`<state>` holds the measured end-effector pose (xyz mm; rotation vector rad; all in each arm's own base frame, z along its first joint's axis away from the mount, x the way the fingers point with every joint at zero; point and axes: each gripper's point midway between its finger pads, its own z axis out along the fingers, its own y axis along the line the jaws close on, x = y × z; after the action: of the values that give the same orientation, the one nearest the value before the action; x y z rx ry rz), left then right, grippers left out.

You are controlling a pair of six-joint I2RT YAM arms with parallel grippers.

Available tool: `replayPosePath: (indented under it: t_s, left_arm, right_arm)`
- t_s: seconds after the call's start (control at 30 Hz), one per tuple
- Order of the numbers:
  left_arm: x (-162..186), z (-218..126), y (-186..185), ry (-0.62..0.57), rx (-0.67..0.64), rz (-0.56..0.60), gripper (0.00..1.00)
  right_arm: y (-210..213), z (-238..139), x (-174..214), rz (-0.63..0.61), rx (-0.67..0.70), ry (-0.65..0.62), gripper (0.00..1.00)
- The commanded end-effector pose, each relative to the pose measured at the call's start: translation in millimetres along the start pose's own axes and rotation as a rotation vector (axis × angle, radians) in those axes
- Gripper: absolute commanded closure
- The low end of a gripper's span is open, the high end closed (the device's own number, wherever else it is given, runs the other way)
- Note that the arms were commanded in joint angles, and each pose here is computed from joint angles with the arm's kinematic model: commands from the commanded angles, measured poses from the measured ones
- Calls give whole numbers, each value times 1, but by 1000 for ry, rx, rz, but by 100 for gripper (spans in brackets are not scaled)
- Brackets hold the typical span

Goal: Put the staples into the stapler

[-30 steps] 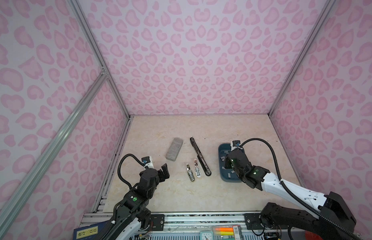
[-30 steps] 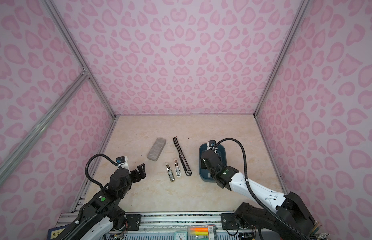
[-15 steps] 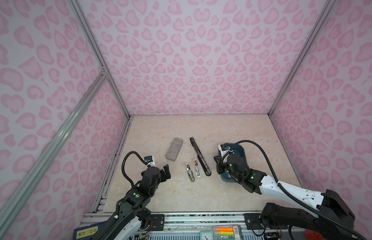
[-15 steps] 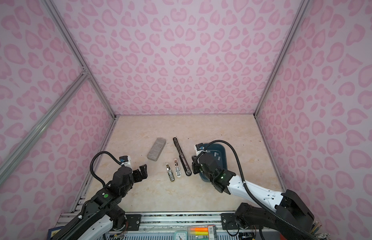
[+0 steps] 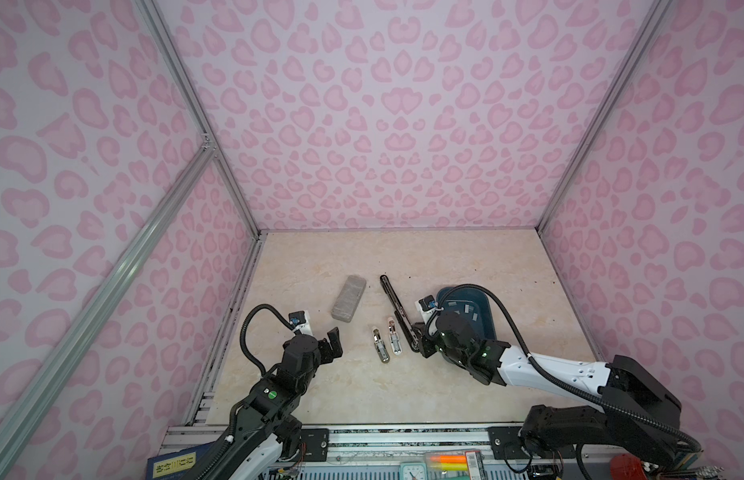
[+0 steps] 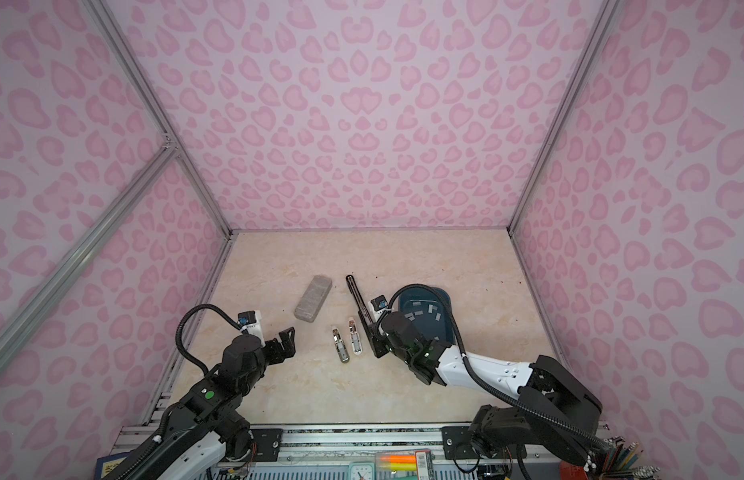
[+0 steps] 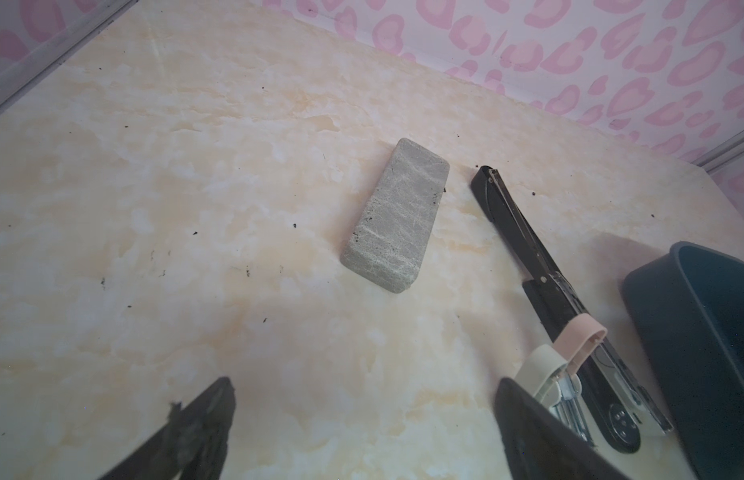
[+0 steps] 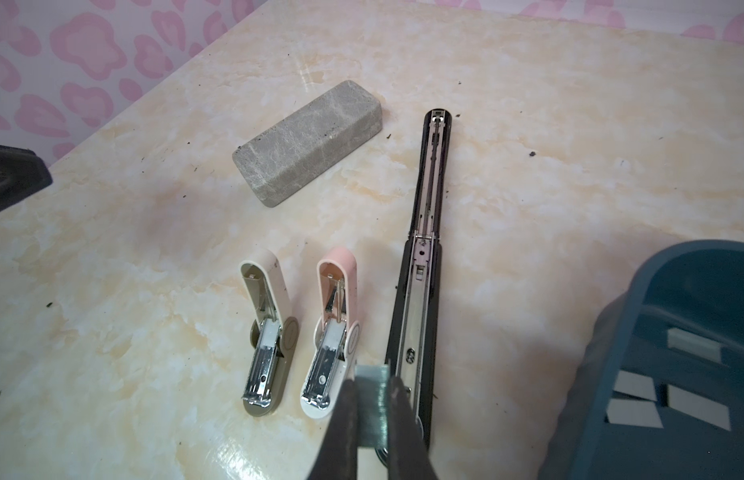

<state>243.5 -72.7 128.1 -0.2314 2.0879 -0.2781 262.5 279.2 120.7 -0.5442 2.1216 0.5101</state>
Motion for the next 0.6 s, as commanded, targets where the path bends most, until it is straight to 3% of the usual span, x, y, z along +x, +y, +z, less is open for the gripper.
replayPosePath:
  t_s: [0.0, 0.57]
  left_arm:
    - [-7, 0, -2, -31, 7, -12, 1]
    - [-6, -1, -2, -30, 9, -14, 1]
  right_arm:
    - [-3, -1, -3, -3, 16, -25, 92]
    - [1, 5, -4, -41, 11, -11, 92]
